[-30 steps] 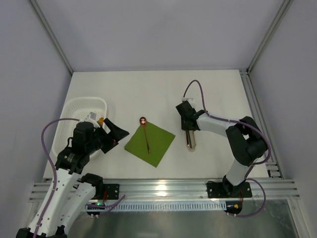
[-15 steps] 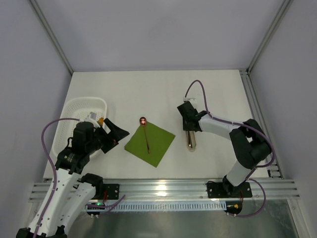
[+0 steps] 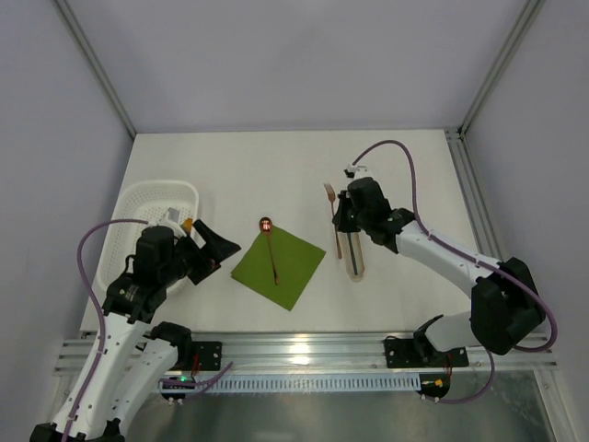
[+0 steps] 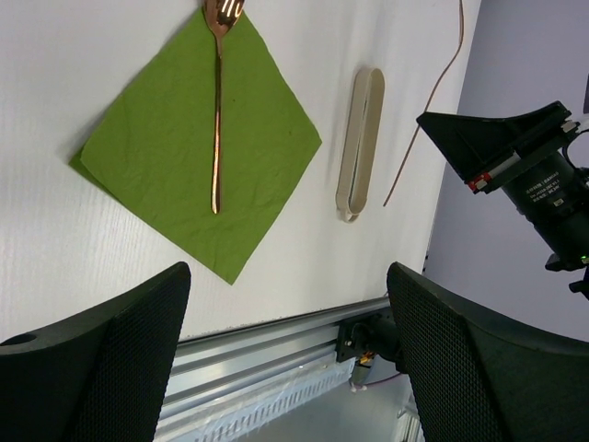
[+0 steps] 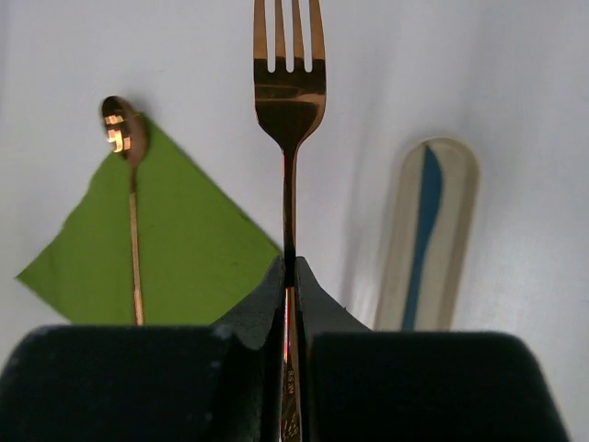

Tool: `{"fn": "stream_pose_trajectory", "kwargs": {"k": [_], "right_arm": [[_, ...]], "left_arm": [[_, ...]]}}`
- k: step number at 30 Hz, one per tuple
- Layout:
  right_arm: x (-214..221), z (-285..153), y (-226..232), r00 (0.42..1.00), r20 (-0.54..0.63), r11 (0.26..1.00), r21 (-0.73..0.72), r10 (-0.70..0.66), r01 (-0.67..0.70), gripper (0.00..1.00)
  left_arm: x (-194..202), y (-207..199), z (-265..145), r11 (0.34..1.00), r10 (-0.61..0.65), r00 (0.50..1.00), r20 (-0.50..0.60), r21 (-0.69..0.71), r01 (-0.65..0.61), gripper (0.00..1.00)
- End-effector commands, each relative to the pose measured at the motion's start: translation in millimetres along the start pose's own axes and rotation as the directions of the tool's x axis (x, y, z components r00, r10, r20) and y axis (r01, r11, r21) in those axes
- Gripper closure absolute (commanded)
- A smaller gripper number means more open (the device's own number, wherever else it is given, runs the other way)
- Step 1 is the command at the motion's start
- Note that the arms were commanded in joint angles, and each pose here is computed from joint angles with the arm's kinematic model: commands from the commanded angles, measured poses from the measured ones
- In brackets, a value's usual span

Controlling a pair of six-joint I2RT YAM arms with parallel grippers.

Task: Place the utensils on the paper napkin and roll it up

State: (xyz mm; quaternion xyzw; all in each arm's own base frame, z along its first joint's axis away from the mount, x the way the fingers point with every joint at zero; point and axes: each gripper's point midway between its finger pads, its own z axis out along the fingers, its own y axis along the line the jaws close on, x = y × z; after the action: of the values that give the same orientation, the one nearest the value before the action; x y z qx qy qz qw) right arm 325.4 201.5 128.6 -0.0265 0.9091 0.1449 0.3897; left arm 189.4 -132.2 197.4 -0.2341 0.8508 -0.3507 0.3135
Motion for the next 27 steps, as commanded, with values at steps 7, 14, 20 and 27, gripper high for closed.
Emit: {"fn": "stream_pose_trajectory", "kwargs": {"k": [7, 14, 20, 27], "right_arm": [[14, 4, 109, 0.983, -0.099, 0.827, -0.531, 0.156, -0.184, 0.96], [27, 19, 155, 0.952, -0.184, 0.707, -0.638, 0.245, -0.305, 0.96], [45, 43, 174, 0.941, -0.228, 0.712, -0.616, 0.248, -0.337, 0.96], [53, 58, 187, 0.934, -0.256, 0.703, -0.615, 0.251, -0.358, 0.96]], "left_arm": [[-2, -11, -3, 0.998, 0.017, 1.0, 0.005, 0.052, -0.018, 0.11], [-4, -15, -5, 0.998, 0.018, 1.0, 0.009, 0.064, -0.018, 0.12], [-5, -16, -6, 0.998, 0.024, 1.0, 0.008, 0.058, -0.024, 0.11], [-5, -14, -4, 0.998, 0.028, 1.0, 0.005, 0.051, -0.028, 0.11]]}}
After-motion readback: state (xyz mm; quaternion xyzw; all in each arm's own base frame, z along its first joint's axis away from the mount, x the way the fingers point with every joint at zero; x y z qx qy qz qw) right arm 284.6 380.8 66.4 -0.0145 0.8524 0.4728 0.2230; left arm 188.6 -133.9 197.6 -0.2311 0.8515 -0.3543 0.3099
